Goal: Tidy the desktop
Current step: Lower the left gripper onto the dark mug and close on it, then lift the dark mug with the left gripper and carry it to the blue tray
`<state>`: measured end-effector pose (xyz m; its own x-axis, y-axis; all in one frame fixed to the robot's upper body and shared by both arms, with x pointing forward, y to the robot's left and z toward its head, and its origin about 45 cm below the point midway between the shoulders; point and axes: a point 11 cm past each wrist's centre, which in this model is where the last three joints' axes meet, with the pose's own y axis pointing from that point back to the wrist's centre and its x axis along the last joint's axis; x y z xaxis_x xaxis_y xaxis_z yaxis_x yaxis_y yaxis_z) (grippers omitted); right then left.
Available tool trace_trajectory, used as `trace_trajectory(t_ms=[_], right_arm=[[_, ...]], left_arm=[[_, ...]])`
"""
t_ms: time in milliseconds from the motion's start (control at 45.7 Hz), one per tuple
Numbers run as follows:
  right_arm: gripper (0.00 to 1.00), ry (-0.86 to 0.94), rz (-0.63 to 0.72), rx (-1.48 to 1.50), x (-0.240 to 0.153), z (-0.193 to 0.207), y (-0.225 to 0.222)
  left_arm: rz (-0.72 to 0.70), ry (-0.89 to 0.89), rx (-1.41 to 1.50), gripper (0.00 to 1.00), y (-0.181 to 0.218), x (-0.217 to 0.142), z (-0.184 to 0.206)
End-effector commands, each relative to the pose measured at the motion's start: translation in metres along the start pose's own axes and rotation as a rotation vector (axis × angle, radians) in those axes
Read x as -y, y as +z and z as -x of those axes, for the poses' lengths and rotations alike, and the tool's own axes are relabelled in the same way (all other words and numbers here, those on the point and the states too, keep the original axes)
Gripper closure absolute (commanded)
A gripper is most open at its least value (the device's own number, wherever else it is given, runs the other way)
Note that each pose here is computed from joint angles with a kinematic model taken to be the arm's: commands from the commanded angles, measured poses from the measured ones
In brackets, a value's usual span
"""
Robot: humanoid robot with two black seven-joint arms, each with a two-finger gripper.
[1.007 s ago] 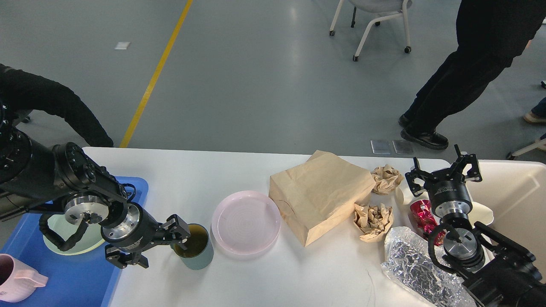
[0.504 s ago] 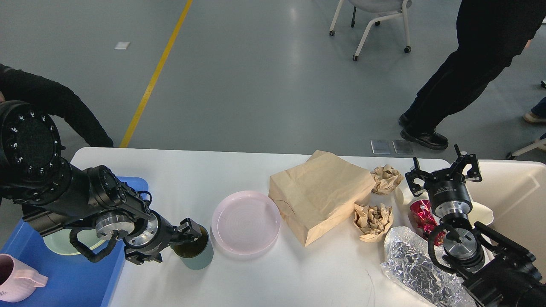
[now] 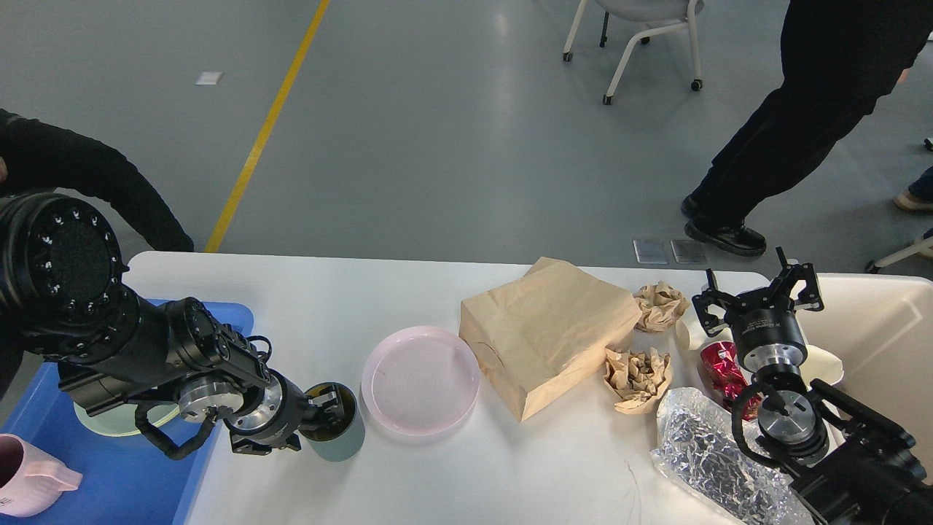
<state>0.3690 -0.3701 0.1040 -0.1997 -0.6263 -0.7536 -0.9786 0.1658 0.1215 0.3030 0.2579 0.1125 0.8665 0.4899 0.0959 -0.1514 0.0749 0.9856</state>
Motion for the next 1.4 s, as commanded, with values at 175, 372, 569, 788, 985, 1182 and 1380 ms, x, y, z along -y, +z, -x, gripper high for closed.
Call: trace_trajectory(t_ms=[175,372,569,788,985,1182,1380], right_arm=[[0.0,0.0,0.0,0.0,0.0,0.0,0.0],[0.0,0.0,0.0,0.0,0.0,0.0,0.0],[0.0,0.0,0.0,0.0,0.0,0.0,0.0],[0.0,0.0,0.0,0.001,0.0,0.0,0.0],[0.0,0.0,0.0,0.0,0.0,0.0,0.0],[0.0,0.0,0.0,0.0,0.0,0.0,0.0],[0.0,0.0,0.0,0.0,0.0,0.0,0.0]], left_arm=[[-0.024,-0.006,-0.002,0.89,-0.007,0.003,0.003],[-0.034,-0.005,-0.005,1.0,-0.008,0.002,0.001],[-0.037,-0.008,-0.006,1.0,-0.01,-0.003,-0.001],[-0.023,0.015,0.01,1.0,-0.011,-0.058,-0.024],[-0.116,-0.03,0.221,1.0,0.006,-0.104,-0.016],[-0.067,-0.18,0.262,1.0,0.032,-0.188,-0.021],[-0.04,-0.155,0.274,1.0,0.038,-0.26,-0.03]])
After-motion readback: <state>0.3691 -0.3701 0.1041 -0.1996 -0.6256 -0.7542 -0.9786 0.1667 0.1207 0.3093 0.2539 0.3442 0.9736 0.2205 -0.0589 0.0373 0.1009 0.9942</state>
